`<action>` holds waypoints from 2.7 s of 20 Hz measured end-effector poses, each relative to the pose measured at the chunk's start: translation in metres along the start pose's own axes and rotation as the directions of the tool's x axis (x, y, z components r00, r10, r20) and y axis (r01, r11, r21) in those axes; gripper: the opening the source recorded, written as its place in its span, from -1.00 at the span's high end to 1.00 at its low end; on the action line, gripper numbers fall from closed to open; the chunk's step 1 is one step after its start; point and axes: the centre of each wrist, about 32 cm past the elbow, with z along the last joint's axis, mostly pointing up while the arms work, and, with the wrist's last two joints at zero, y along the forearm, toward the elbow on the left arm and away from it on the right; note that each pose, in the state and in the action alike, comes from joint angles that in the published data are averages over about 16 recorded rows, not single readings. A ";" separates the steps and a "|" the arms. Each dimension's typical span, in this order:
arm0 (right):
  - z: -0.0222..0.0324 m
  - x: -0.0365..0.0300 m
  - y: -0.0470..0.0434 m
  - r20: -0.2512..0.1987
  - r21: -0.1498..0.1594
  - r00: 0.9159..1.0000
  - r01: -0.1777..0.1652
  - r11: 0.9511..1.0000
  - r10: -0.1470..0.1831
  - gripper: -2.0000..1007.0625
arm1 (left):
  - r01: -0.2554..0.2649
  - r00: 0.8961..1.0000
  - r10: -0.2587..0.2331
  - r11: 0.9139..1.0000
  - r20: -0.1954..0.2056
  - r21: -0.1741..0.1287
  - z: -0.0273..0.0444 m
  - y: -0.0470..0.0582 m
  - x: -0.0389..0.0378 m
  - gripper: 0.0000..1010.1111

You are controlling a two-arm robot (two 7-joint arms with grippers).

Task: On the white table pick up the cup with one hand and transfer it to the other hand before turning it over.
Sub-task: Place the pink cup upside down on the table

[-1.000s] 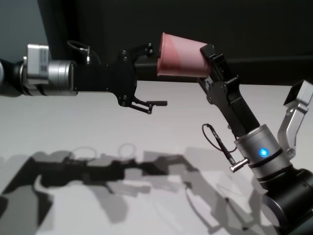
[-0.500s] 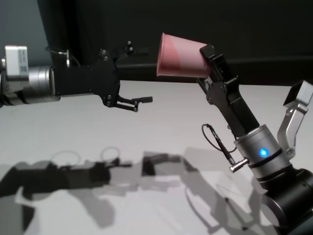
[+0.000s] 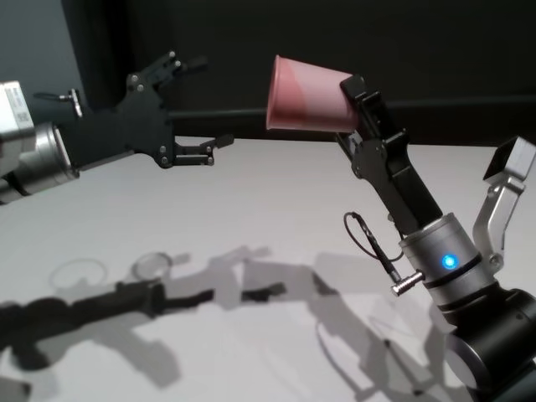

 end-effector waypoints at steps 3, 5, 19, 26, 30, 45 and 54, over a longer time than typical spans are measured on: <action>0.0000 0.0000 0.0000 0.000 0.000 1.000 0.000 1.000 0.000 -0.46 | -0.065 0.998 0.065 0.997 -0.011 0.031 -0.0015 0.005 -0.0084 -0.98; 0.0000 0.0000 0.0000 0.000 0.000 1.000 0.000 1.000 0.000 -0.46 | -0.103 0.994 0.104 0.993 -0.021 0.055 -0.0030 0.008 -0.0141 -0.98; 0.0000 0.0000 0.0000 0.000 0.000 1.000 0.000 1.000 0.000 -0.46 | -0.189 0.957 0.238 0.945 -0.164 0.266 -0.0145 0.019 -0.0503 -0.98; 0.0000 0.0000 0.0000 0.000 0.000 1.000 0.000 1.000 0.000 -0.46 | -0.194 0.940 0.275 0.919 -0.205 0.344 -0.0232 0.025 -0.0732 -0.98; 0.0000 0.0000 0.0000 0.000 0.000 1.000 0.000 1.000 0.000 -0.46 | -0.207 0.932 0.296 0.908 -0.207 0.365 -0.0293 0.030 -0.0880 -0.98; 0.0000 0.0000 0.0000 0.000 0.000 1.000 0.000 1.000 0.000 -0.46 | -0.225 0.927 0.315 0.901 -0.203 0.371 -0.0441 0.040 -0.1233 -0.98; 0.0000 0.0000 0.0000 0.000 0.000 1.000 0.000 1.000 0.000 -0.46 | -0.224 0.927 0.314 0.903 -0.205 0.367 -0.0449 0.040 -0.1249 -0.98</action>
